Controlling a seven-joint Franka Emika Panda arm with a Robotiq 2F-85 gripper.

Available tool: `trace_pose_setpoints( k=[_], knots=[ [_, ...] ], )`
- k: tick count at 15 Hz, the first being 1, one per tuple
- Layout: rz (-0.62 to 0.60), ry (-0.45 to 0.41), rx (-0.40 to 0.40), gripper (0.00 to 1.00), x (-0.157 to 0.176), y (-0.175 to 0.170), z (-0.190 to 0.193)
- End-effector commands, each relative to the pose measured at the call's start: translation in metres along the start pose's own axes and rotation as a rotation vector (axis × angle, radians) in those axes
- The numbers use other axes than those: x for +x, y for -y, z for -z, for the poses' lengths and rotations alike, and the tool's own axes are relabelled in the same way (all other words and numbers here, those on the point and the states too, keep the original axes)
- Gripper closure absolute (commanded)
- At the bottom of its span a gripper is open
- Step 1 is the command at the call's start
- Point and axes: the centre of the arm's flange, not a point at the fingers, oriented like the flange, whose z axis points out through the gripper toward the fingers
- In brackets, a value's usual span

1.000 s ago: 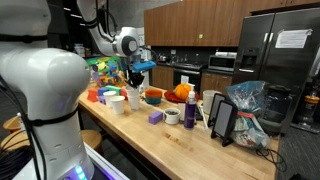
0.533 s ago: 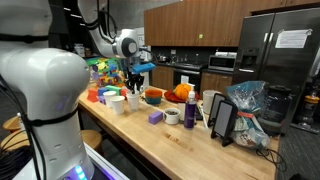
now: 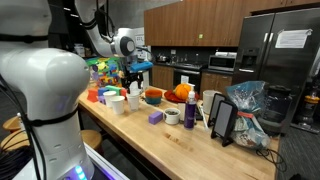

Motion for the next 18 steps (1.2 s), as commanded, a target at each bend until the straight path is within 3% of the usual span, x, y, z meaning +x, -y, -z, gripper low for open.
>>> trace_pose_setpoints(
  k=[1, 18],
  knots=[
    [0.030, 0.016, -0.035, 0.00, 0.012, 0.014, 0.019],
    [0.229, 0.065, -0.052, 0.00, 0.096, 0.118, 0.034]
  ],
)
